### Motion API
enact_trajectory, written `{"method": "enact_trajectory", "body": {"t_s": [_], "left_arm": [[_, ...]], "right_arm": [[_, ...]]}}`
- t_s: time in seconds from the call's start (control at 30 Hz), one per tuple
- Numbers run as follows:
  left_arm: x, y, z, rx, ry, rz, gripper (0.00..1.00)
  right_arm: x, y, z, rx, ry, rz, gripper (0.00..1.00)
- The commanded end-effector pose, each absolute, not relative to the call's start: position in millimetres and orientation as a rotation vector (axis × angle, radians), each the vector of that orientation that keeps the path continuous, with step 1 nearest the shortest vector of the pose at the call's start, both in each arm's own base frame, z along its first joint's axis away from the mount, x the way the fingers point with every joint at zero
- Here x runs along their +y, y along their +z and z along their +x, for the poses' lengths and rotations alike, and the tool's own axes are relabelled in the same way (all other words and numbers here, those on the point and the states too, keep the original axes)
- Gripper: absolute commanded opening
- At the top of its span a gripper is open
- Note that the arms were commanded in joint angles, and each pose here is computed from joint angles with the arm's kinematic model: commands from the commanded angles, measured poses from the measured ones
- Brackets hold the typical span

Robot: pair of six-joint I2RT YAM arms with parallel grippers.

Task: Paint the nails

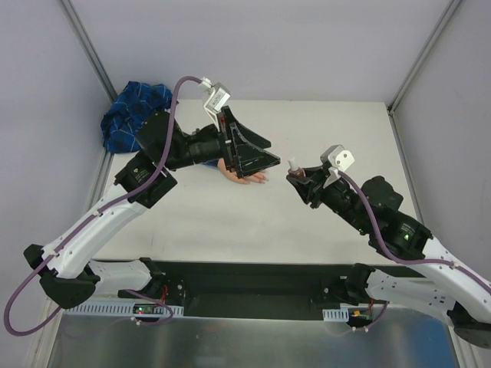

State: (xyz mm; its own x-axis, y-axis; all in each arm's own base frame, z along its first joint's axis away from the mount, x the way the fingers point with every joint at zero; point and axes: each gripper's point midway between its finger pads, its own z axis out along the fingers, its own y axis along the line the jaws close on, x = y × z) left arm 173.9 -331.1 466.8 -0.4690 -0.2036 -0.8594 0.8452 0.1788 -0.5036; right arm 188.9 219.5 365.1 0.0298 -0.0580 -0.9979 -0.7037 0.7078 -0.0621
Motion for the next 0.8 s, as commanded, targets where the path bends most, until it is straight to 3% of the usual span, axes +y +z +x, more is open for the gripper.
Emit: {"method": "enact_trajectory", "body": {"t_s": [0.0, 0.27, 0.77], "left_arm": [[-339, 465, 138, 1.414, -1.681, 0.856, 0.75], [-342, 463, 124, 1.252, -1.798, 0.940, 0.71], [-351, 454, 133, 1.283, -1.816, 0.930, 0.68]], "right_arm": [[233, 389, 163, 1.433, 0.794, -0.675, 0.00], [240, 394, 147, 1.407, 0.978, -0.652, 0.00], [237, 398, 143, 1.389, 1.006, -0.658, 0.00]]}}
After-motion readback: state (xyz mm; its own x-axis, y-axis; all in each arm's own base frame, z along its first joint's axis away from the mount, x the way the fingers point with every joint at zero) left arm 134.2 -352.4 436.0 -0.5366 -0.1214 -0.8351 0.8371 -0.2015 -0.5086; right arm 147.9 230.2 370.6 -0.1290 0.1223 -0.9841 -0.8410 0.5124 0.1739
